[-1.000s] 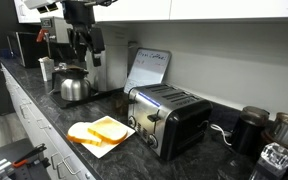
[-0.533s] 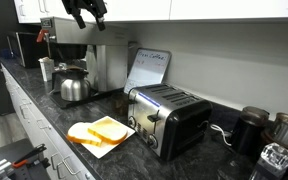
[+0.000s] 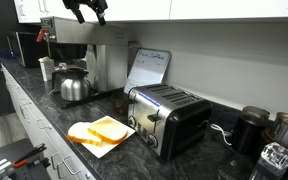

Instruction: Open the right door of the cabinet.

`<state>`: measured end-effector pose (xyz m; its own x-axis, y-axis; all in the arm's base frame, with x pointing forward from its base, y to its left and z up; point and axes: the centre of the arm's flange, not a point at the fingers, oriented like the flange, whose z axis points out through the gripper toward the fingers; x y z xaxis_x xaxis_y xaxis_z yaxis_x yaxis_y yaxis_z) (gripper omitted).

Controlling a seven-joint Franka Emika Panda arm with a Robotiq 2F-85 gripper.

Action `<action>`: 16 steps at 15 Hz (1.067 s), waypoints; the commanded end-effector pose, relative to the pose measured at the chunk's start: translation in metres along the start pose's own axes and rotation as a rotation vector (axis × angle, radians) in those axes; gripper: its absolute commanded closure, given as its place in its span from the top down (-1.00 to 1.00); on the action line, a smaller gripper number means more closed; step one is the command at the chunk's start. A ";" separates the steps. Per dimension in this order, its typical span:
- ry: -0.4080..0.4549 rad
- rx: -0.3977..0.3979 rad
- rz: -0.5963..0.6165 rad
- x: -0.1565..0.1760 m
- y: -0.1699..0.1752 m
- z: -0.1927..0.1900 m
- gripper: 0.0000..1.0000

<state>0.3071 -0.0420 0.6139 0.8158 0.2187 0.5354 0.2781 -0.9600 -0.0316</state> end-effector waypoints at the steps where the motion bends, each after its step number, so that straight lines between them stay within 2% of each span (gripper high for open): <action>1: 0.000 0.000 0.000 0.000 0.000 0.000 1.00; 3: 0.027 0.009 -0.008 0.004 -0.001 -0.002 1.00; 9: 0.265 0.032 -0.092 0.054 -0.008 -0.024 1.00; 13: 0.451 0.160 -0.136 0.086 -0.032 -0.040 1.00; 14: 0.390 0.092 -0.108 0.070 -0.035 -0.041 1.00; 16: 0.397 0.107 -0.113 0.073 -0.038 -0.040 1.00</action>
<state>0.3352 0.0037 0.6879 0.5243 0.2174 0.8233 0.4225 -0.9059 -0.0298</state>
